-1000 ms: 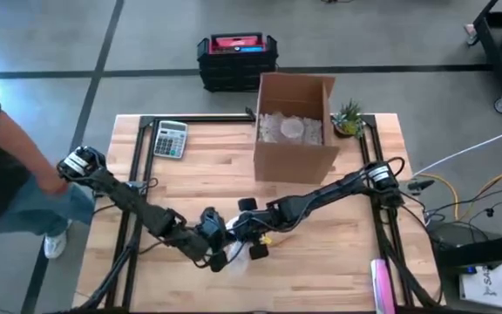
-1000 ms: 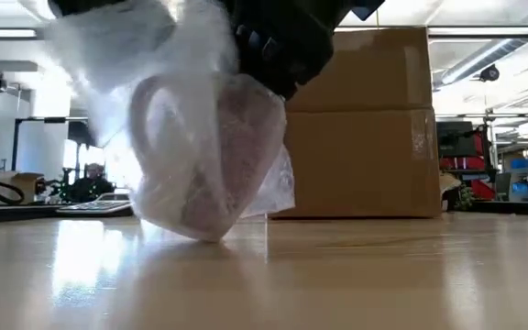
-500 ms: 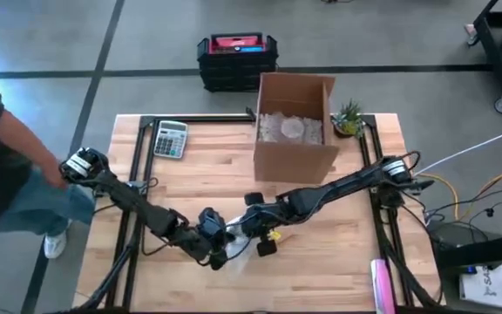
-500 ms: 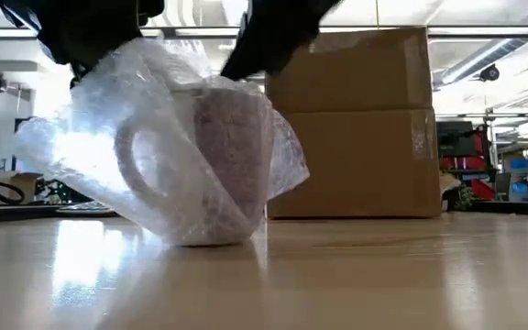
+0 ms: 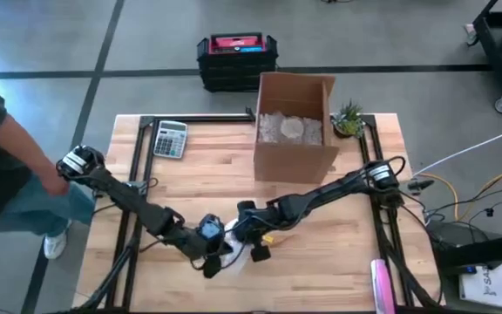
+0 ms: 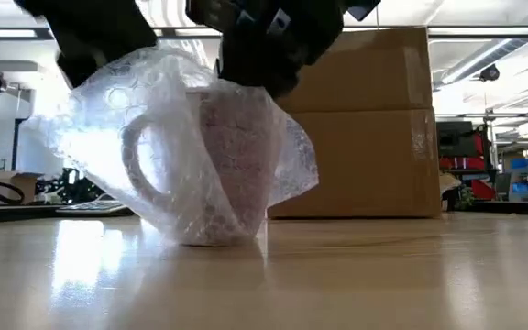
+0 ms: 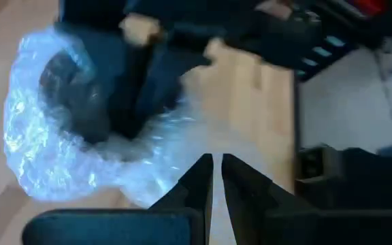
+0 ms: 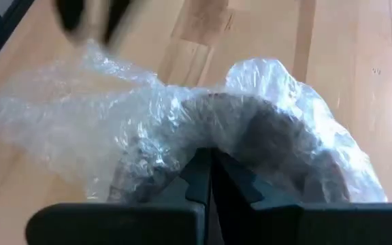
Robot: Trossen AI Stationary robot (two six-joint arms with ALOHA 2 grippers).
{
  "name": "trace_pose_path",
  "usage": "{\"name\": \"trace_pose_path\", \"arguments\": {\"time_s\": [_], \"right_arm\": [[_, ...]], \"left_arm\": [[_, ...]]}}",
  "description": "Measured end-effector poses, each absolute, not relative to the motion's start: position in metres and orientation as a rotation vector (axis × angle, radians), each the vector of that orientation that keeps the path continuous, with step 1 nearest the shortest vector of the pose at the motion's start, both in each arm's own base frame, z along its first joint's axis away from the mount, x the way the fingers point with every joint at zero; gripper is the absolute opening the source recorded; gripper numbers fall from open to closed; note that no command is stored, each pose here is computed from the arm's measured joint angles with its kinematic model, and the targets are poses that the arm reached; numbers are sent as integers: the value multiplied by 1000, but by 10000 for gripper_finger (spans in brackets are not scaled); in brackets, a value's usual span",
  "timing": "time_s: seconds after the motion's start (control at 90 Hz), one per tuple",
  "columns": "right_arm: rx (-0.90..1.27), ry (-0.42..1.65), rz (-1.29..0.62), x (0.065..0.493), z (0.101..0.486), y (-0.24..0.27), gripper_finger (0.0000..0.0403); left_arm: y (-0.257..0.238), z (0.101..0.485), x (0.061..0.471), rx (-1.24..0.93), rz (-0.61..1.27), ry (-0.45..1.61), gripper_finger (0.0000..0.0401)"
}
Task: Wrap mug
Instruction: Wrap the purple mug with the transparent bubble wrap
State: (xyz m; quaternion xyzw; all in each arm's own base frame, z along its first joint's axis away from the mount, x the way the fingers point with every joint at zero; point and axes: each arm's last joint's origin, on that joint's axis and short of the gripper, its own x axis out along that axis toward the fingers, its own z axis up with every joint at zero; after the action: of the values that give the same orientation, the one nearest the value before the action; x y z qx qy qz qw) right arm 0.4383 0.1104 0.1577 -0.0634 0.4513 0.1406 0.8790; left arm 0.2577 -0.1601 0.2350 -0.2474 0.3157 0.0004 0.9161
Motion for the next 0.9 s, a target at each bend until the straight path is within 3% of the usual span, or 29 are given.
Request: {"name": "trace_pose_path", "arguments": {"time_s": [0.311, 0.711, 0.9], "right_arm": [[-123, 919, 287, 439, 167, 110, 0], [-186, 1084, 311, 432, 219, 108, 0], [-178, 1003, 316, 438, 213, 111, 0]], "left_arm": [[-152, 228, 261, -438, 111, 614, 20], [-150, 203, 275, -415, 178, 660, 20], [-147, 200, 280, -424, 197, 651, 20]]}}
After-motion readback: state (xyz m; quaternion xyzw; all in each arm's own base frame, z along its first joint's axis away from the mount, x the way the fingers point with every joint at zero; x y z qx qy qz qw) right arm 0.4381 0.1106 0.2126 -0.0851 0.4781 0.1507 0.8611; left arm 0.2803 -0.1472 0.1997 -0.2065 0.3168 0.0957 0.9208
